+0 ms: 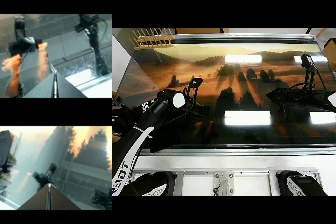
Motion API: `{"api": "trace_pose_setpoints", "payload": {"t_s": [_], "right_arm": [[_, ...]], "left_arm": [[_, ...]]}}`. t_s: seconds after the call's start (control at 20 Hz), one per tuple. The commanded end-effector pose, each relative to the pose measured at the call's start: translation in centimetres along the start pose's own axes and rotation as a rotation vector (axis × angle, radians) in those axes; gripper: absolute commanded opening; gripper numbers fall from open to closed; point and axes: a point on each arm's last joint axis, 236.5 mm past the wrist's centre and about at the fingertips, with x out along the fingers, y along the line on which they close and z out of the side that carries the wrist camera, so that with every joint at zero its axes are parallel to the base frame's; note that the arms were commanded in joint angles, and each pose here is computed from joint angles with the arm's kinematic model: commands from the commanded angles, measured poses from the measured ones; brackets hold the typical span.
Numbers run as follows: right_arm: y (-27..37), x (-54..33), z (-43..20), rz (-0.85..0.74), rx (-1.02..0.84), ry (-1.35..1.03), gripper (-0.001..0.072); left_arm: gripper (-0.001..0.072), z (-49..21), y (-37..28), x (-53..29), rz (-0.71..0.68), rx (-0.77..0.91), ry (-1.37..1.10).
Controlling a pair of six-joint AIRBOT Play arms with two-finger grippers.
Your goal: Fold the clothes and pants, and hang the long-sleeved shirts on hangers.
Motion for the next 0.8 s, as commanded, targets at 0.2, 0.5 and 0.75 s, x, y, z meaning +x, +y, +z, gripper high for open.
{"api": "trace_pose_setpoints", "payload": {"t_s": [0.2,0.5,0.75], "right_arm": [[0.0,0.0,0.0,0.001,0.0,0.001,0.002],[0.0,0.0,0.0,0.001,0.0,0.001,0.0021],[0.0,0.0,0.0,0.001,0.0,0.001,0.0021]], "left_arm": [[0.0006,0.0,0.0,0.0,0.0,0.001,0.001],[0.0123,1.0,1.2,-0.3,0.05,0.085,-0.034],[0.0693,3.7,14.6,-8.0,0.468,-0.001,-0.088]]}}
